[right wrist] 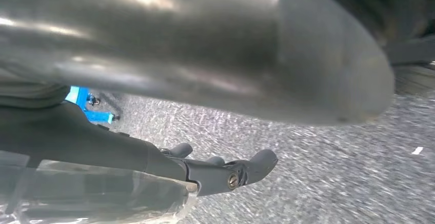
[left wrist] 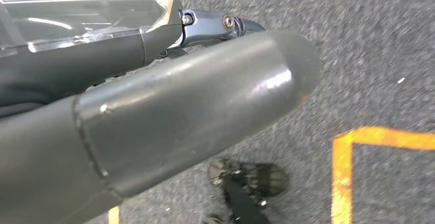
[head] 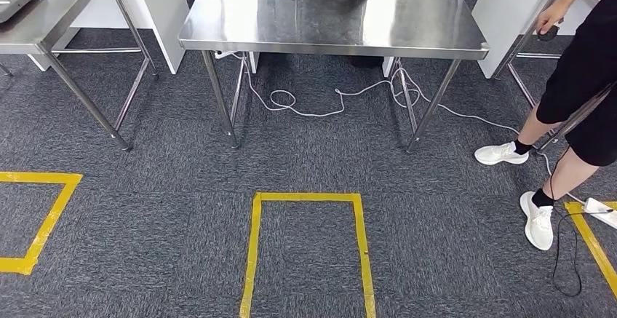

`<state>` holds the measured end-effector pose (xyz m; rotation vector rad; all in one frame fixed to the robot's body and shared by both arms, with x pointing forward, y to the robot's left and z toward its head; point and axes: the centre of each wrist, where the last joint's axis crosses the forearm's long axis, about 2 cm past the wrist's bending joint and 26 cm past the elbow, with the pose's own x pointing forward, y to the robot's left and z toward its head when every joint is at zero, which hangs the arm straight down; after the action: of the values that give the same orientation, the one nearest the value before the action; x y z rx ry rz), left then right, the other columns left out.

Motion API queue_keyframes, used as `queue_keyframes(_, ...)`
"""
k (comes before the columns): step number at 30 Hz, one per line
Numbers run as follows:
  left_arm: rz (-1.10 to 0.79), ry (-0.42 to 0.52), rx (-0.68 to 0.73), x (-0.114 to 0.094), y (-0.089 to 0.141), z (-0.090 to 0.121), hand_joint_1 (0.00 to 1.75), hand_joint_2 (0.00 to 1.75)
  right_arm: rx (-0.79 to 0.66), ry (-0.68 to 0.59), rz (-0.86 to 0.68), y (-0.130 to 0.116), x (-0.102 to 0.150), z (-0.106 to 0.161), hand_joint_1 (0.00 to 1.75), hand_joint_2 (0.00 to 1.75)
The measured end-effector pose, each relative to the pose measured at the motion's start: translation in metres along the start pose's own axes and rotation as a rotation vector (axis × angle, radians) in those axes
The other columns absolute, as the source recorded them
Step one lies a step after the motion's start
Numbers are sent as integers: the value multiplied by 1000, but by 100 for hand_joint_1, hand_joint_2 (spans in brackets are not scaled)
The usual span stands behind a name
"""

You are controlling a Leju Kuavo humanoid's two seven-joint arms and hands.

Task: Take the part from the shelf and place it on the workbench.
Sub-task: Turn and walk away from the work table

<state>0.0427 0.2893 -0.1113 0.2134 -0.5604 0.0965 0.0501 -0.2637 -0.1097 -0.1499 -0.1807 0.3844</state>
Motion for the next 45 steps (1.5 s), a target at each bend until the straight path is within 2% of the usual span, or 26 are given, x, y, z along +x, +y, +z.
queue_keyframes(10, -12, 5, -8, 0, 0, 0, 0, 0, 5, -7, 13, 3, 2, 0, 0, 0)
queue_keyframes(19, -95, 5, 51, 2, 1, -1, 0, 0, 9, -8, 23, 6, 2, 1, 0, 0)
queue_keyframes(45, -110, 8, 27, 3, -4, 0, 0, 0, -3, -11, 29, 10, 1, 2, 0, 0)
